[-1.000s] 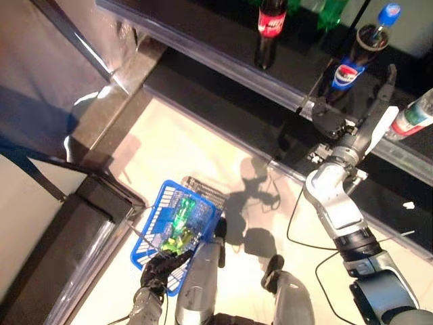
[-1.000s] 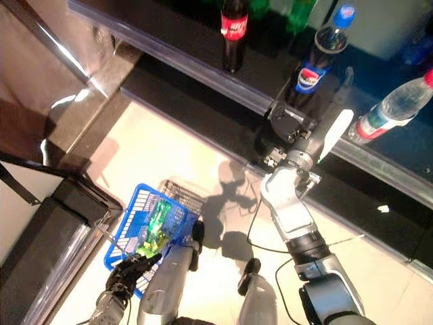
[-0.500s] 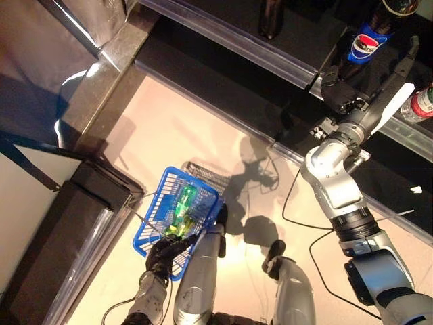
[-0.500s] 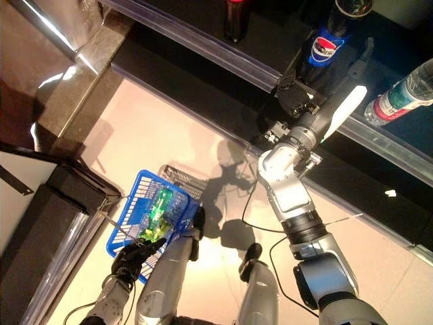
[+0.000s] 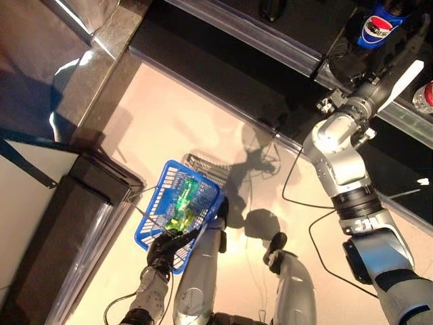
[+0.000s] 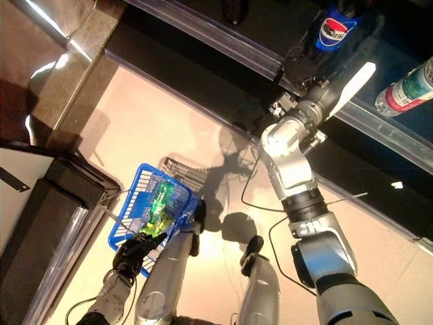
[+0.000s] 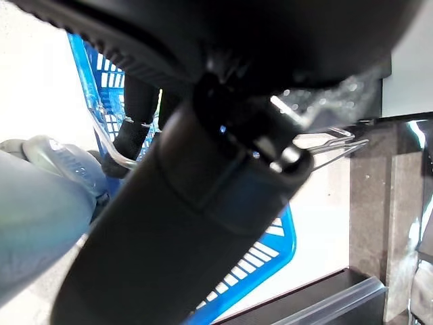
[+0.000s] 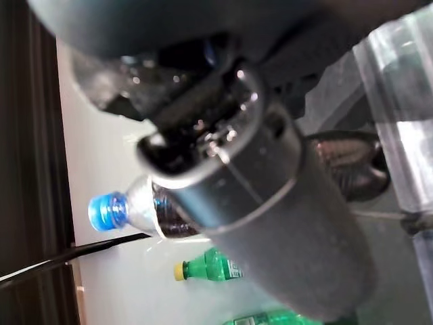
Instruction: Pick up the drink and place into the basket.
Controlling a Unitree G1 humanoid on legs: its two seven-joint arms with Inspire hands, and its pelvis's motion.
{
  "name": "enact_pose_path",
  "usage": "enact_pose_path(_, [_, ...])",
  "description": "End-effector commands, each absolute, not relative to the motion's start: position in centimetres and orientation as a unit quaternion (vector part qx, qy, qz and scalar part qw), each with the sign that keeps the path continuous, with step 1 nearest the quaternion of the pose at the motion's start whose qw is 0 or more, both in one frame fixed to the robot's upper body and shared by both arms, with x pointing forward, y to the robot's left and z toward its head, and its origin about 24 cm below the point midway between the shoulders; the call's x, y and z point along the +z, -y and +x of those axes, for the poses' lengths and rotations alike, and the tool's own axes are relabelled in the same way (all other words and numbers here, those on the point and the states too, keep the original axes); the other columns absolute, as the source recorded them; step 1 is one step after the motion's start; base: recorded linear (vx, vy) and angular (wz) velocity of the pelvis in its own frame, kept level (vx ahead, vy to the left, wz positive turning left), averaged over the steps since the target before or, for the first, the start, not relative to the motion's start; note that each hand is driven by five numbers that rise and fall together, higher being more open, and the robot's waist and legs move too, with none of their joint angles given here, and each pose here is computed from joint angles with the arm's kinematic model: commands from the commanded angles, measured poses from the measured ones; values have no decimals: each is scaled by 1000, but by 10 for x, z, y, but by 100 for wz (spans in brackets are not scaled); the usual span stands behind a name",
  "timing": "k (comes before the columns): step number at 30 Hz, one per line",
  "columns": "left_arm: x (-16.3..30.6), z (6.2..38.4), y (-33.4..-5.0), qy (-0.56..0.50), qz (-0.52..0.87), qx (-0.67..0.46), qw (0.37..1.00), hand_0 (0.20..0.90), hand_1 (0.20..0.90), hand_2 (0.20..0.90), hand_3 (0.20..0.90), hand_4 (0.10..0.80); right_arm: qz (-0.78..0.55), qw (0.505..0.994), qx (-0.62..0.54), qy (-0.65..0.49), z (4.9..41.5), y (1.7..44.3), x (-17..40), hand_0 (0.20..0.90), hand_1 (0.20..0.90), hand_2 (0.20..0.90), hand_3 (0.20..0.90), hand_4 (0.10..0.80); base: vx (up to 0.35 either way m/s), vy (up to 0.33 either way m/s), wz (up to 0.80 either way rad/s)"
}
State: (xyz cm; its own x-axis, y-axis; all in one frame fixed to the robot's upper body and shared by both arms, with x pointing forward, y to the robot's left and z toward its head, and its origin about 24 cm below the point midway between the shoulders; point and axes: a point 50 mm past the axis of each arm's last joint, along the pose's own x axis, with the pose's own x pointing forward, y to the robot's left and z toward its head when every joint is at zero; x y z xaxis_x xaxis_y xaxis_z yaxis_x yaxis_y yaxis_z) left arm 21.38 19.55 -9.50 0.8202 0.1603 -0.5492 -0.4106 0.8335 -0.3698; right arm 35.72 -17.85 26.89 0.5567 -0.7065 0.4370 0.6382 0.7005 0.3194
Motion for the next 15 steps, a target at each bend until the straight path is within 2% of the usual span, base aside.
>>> enact_pose_path(1, [-74,216,-209,-181,-228,136,947,300,300,300,200,100,96,824,-362,425,332,191,348,900,900,900,900,800,0,0,0])
enact_pose_path(12, [-71,216,-219,-178,-229,144,946,300,300,300,200,100,123,807,-384,432,330,204,368,900,900,900,900,800,25,-1,1])
enact_pose_path(15, [-68,217,-221,-174,-228,143,947,300,300,300,200,100,132,802,-392,430,329,212,375,900,900,900,900,800,-74,1,1])
